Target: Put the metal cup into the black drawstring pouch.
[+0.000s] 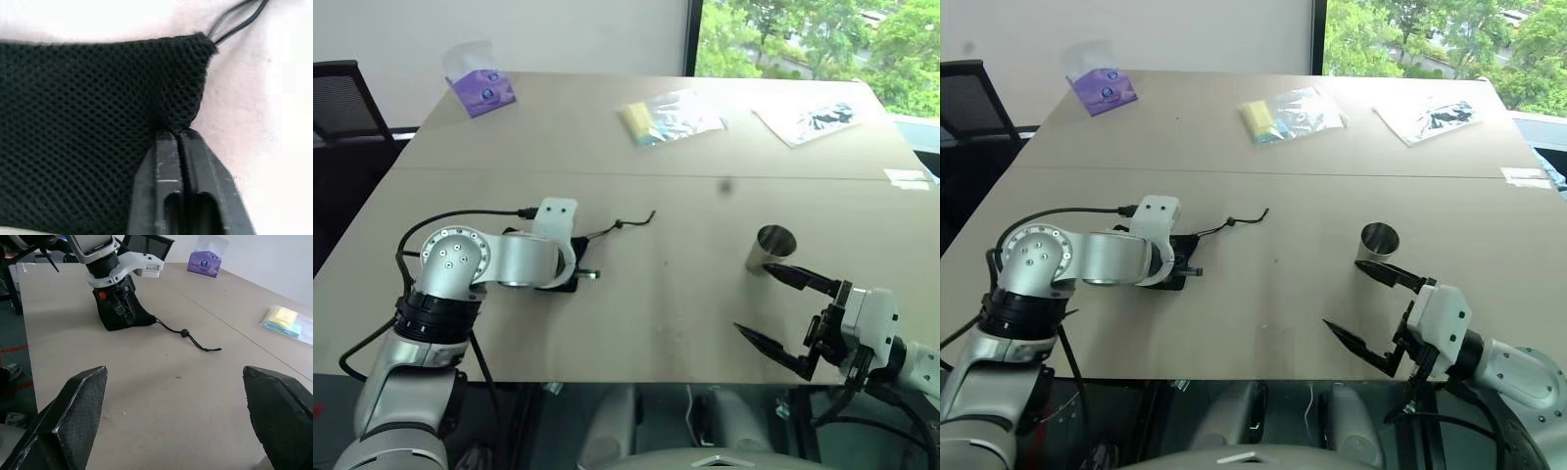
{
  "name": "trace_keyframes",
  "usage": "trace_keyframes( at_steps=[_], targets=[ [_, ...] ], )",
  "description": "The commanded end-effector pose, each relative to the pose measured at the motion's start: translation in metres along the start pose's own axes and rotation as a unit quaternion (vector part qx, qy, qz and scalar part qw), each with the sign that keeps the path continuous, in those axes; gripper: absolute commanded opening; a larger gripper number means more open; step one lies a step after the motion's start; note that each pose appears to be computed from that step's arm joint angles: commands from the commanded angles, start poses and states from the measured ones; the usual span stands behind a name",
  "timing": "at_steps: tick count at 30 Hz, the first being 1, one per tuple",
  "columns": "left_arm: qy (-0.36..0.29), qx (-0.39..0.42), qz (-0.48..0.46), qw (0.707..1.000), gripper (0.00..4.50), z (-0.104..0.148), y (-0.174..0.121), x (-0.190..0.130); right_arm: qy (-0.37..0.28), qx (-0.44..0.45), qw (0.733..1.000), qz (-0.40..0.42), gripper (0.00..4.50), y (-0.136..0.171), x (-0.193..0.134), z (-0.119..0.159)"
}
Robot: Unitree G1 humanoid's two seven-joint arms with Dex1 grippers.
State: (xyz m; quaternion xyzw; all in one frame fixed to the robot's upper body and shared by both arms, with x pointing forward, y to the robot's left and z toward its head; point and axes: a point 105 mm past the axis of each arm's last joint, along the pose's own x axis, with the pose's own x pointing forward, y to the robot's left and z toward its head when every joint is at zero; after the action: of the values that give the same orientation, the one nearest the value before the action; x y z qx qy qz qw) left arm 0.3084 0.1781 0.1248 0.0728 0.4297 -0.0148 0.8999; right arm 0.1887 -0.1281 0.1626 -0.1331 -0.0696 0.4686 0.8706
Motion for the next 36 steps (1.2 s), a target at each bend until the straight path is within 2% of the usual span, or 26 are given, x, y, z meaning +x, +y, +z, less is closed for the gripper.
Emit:
trace_keyframes(
  at_steps=[1, 3, 5, 7, 10, 11, 12, 18, 19, 21, 22, 24, 26, 28, 30, 36],
  targets=[
    [-0.101, 0.103, -0.042, 0.989, 0.03, 0.038, -0.009, -0.012, -0.017, -0.016, 1.000, 0.002, 4.50, 0.003, 0.004, 0.010],
    [-0.187, 0.201, -0.068, 0.959, 0.03, 0.062, -0.015, -0.017, -0.018, -0.018, 1.000, -0.001, 4.50, 0.002, 0.005, 0.010],
    [-0.239, 0.299, -0.093, 0.919, 0.03, 0.077, -0.017, -0.017, -0.019, -0.019, 1.000, -0.003, 4.50, 0.001, 0.005, 0.010],
    [-0.293, 0.414, -0.123, 0.853, 0.03, 0.091, -0.023, -0.022, -0.020, -0.021, 1.000, -0.005, 4.50, 0.000, 0.006, 0.009],
    [-0.303, 0.569, -0.161, 0.747, 0.03, 0.088, -0.030, -0.019, -0.020, -0.024, 0.999, -0.009, 4.50, -0.001, 0.007, 0.010],
    [-0.300, 0.598, -0.168, 0.724, 0.03, 0.086, -0.030, -0.017, -0.021, -0.025, 0.999, -0.011, 4.50, -0.001, 0.007, 0.010],
    [-0.289, 0.614, -0.173, 0.714, 0.03, 0.084, -0.027, -0.012, -0.023, -0.025, 0.999, -0.014, 4.50, -0.001, 0.008, 0.011],
    [-0.241, 0.666, -0.157, 0.688, 0.03, 0.071, -0.006, 0.015, -0.027, -0.023, 0.999, -0.023, 4.50, 0.002, 0.011, 0.011],
    [-0.221, 0.656, -0.178, 0.700, 0.03, 0.065, -0.002, 0.017, -0.028, -0.023, 0.999, -0.023, 4.50, 0.003, 0.012, 0.011],
    [-0.221, 0.606, -0.230, 0.729, 0.61, 0.062, -0.006, 0.007, -0.030, -0.023, 0.999, -0.023, 4.50, 0.003, 0.013, 0.012],
    [-0.232, 0.600, -0.232, 0.730, 0.92, 0.064, -0.008, 0.001, -0.030, -0.023, 0.999, -0.023, 4.50, 0.003, 0.014, 0.012],
    [-0.304, 0.587, -0.191, 0.726, 1.87, 0.083, -0.016, -0.017, -0.031, -0.026, 0.999, -0.025, 4.50, 0.001, 0.014, 0.012],
    [-0.328, 0.579, -0.176, 0.726, 2.83, 0.083, -0.020, -0.032, -0.031, -0.026, 0.999, -0.025, 4.50, 0.001, 0.014, 0.012],
    [-0.340, 0.568, -0.156, 0.733, 2.83, 0.079, -0.025, -0.040, -0.031, -0.024, 0.999, -0.024, 4.50, 0.001, 0.014, 0.012],
    [-0.349, 0.539, -0.102, 0.760, 2.83, 0.081, -0.025, -0.043, -0.032, -0.024, 0.999, -0.023, 4.50, 0.001, 0.015, 0.012],
    [-0.346, 0.527, 0.029, 0.775, 2.83, 0.050, -0.020, -0.040, -0.031, -0.016, 0.999, -0.012, 4.50, 0.001, 0.013, 0.013]
  ],
)
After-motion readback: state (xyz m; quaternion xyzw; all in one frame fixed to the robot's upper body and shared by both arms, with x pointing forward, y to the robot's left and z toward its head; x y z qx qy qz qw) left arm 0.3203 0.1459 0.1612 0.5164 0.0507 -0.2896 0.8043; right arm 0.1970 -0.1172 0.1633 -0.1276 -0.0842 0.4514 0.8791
